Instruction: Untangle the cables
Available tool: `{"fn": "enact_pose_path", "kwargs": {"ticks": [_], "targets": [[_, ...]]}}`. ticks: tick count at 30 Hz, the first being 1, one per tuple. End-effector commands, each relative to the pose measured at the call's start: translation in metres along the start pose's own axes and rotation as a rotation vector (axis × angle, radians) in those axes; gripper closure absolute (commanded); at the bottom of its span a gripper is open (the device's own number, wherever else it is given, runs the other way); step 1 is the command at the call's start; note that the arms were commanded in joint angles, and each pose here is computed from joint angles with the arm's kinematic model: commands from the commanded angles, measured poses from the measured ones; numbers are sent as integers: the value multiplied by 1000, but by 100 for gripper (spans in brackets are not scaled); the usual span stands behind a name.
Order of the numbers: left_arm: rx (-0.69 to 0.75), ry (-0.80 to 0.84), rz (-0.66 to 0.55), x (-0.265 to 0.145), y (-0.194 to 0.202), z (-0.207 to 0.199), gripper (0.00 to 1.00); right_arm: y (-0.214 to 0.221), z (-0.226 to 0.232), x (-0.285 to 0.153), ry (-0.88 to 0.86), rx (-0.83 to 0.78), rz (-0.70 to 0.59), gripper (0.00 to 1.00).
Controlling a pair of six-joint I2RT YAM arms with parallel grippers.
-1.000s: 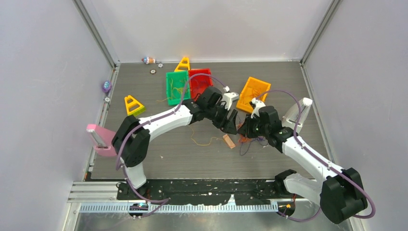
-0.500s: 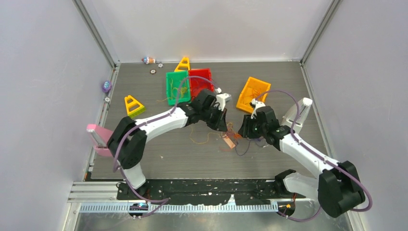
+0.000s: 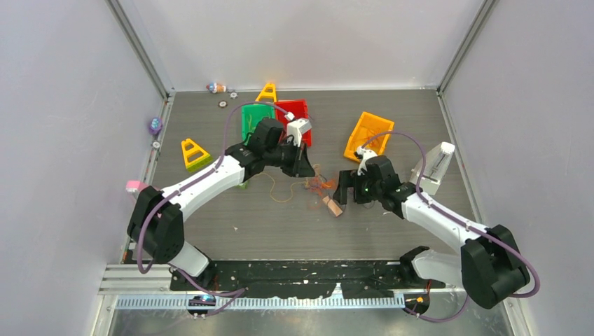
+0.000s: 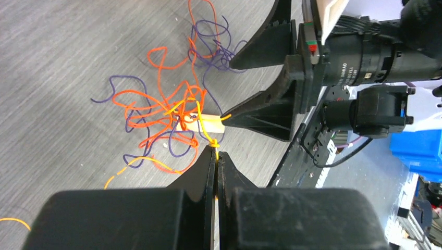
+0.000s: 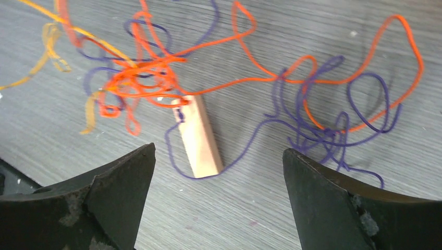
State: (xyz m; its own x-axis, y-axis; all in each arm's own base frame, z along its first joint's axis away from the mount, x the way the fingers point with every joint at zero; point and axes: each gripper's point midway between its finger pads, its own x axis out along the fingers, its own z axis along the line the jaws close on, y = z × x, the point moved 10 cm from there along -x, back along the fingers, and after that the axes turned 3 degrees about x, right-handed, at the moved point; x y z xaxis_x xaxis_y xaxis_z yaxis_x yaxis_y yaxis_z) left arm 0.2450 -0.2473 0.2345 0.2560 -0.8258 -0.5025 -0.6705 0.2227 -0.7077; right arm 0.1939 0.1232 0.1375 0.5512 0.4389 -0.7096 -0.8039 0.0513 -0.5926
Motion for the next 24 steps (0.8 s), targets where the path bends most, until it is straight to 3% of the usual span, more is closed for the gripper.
{"fn": "enact_pose_path", "kwargs": {"ticks": [1, 12, 20, 22, 23, 24], "targets": [[24, 51, -3, -5, -2, -7, 100, -26, 29, -13, -130, -122, -159, 1], [24, 64, 9, -11, -8, -13, 100, -44, 66, 19, -156, -190, -259, 2], [35, 61, -56, -29, -20, -25, 100, -36, 68, 75, -47, -112, -197, 1], [33, 32, -102, -41, -25, -26, 100, -29, 61, 80, 9, -75, -175, 11], [27, 14, -132, -50, -27, -26, 100, -22, 55, 81, 49, -48, -152, 24], [18, -8, -167, -59, -29, -24, 100, -22, 51, 79, 92, -34, -167, 30]]}}
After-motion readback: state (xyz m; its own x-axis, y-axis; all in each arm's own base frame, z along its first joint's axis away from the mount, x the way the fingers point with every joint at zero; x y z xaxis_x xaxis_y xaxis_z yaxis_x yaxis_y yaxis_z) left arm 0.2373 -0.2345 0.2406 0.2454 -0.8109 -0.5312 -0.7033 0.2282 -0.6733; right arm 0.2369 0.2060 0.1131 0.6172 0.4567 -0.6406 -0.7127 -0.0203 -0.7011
